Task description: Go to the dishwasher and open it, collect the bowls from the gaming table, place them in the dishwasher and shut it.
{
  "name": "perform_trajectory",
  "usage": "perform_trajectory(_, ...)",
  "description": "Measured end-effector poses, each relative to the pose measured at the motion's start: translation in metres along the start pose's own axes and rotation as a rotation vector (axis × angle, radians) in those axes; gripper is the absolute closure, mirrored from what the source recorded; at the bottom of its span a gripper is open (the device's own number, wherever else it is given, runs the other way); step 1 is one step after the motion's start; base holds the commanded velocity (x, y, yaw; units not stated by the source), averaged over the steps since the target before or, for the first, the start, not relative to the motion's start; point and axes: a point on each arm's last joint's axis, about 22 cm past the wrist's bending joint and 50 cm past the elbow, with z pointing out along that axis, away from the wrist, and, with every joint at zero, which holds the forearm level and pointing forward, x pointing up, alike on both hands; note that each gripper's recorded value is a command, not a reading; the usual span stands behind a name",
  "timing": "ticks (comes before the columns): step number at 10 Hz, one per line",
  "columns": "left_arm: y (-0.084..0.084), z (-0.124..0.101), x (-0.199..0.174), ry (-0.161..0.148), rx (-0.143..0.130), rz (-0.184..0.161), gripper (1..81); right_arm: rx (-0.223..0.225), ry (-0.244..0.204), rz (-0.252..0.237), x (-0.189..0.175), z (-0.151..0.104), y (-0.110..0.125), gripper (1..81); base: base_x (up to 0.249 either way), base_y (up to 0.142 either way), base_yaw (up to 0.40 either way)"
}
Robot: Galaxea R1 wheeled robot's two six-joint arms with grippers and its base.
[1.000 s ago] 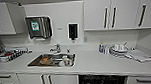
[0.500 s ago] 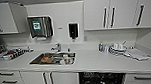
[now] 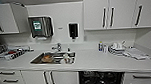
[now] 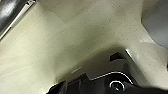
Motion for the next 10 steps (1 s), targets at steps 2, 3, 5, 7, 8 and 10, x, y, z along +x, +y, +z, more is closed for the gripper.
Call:
perform_trajectory(2,0.0,0.0,0.001,-0.001,-0.001,0.0,1.0,-0.013,0.005,-0.021,0.0,0.004,0.003,1.0,0.0,0.0,0.0)
perform_trajectory(3,-0.001,0.0,0.0,-0.002,0.001,0.001,1.0,-0.027,0.012,-0.054,0.0,0.008,0.006,1.0,0.0,0.0,0.0)
perform_trajectory(5,-0.001,0.0,0.001,-0.002,0.002,0.002,1.0,-0.058,0.072,-0.166,0.014,0.016,0.009,1.0,0.0,0.0,0.0)
perform_trajectory(7,-0.015,-0.002,0.001,-0.003,0.029,0.009,1.0,-0.089,0.134,-0.272,0.018,0.023,0.019,1.0,0.0,0.0,0.0)
perform_trajectory(8,-0.021,-0.003,0.001,-0.004,0.043,0.014,1.0,-0.09,0.169,-0.31,0.015,0.026,0.023,1.0,0.0,0.0,0.0)
perform_trajectory(10,-0.033,-0.006,-0.002,-0.007,0.067,0.017,1.0,-0.081,0.207,-0.376,0.002,0.028,0.03,1.0,0.0,0.0,0.0)
